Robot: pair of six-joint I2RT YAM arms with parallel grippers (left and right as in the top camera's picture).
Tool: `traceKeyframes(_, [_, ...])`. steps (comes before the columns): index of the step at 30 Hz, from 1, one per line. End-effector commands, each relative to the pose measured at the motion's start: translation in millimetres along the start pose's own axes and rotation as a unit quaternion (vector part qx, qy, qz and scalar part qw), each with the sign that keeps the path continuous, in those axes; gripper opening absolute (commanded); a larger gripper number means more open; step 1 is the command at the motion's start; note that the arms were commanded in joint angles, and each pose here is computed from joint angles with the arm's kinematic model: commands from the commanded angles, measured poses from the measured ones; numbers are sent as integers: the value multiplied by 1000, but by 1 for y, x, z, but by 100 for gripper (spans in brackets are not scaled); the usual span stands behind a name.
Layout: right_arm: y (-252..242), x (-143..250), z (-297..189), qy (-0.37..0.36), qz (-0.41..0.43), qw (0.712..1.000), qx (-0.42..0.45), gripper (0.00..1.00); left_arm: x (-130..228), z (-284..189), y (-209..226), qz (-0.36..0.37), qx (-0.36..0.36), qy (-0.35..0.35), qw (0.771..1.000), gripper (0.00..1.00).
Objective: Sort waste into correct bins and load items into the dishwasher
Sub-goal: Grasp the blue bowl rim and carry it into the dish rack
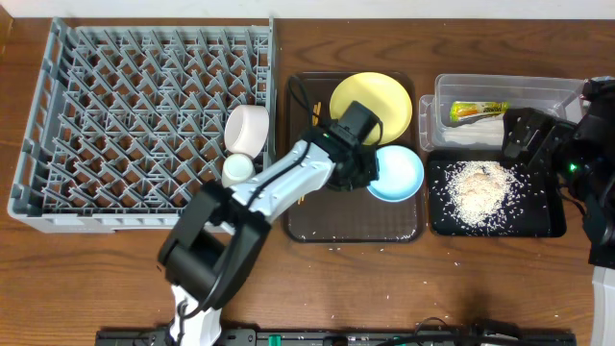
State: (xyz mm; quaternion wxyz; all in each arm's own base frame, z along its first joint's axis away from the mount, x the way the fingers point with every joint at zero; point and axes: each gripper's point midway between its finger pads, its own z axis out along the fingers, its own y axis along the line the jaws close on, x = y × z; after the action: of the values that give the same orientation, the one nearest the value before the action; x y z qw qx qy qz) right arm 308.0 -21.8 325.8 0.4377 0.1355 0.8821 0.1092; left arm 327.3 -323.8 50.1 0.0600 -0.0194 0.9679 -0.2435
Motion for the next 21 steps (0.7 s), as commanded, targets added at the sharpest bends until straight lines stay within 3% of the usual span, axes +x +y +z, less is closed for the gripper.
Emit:
traceKeyframes(1, [-1, -3, -3, -6, 6, 1000, 4, 99, -23, -53, -15, 57, 17, -68, 996, 7])
traceKeyframes(5, [-1, -3, -3, -6, 6, 1000, 4, 99, -63, -106, 15, 77, -74, -185, 977, 7])
traceKeyframes(10, [-1, -3, -3, -6, 6, 1000, 4, 99, -112, -186, 61, 76, -192, -316, 926, 7])
traceKeyframes(17, [-1, -3, -3, -6, 6, 1000, 4, 99, -159, -263, 103, 78, -276, -374, 882, 7])
traceKeyframes(21, [-1, -3, -3, -6, 6, 1000, 4, 99, -177, -314, 121, 76, -366, -427, 823, 7])
